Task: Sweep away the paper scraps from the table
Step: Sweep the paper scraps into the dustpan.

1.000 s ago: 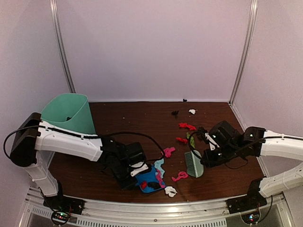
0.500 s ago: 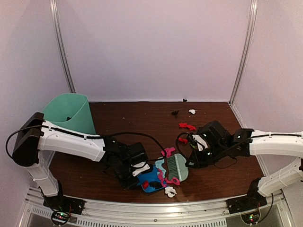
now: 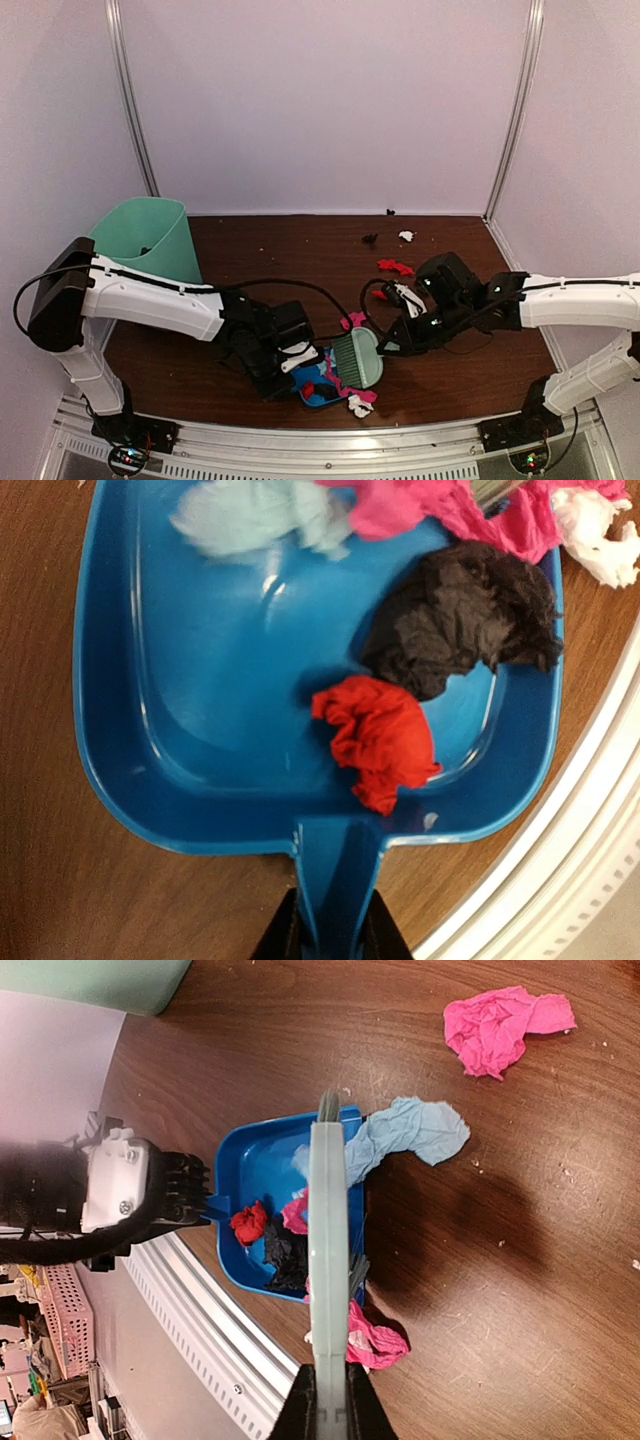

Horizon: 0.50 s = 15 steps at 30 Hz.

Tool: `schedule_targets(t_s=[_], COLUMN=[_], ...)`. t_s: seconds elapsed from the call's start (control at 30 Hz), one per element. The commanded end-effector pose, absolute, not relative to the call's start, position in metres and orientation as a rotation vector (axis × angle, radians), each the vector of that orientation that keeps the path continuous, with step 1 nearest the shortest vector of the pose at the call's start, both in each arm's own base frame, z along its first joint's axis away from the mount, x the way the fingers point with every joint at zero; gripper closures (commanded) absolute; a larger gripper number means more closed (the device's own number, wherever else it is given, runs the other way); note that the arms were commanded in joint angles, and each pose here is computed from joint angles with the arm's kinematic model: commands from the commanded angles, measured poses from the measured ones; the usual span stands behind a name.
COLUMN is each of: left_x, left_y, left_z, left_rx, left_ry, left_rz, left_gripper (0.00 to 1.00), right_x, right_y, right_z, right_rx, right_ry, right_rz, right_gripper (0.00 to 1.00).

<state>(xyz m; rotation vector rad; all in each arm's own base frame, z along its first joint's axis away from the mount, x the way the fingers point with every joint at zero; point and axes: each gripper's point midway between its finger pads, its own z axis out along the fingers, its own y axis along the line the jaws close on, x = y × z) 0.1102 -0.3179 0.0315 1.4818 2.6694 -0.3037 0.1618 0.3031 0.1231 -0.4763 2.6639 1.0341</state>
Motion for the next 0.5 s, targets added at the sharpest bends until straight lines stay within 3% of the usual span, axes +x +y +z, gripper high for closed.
schedule_targets(t_s=[0.0,0.47], left_x=[0.113,0.109], left_y=[-0.327,-0.313], left_z=[0.034,0.038], left_rx=[1.460,1.329], left_ry=[2.648,2.690], left_rz=[-0.327,-0.348], left_gripper=[1.00,1.00], right_x=[0.168,0.201], right_y=[0.308,0.265], right_z=[0.155,0.174], right_rx=[-0.483,-0.404], right_ry=[2.570,2.465], right_rz=[1.070,0.752], right_gripper=[1.00,1.00])
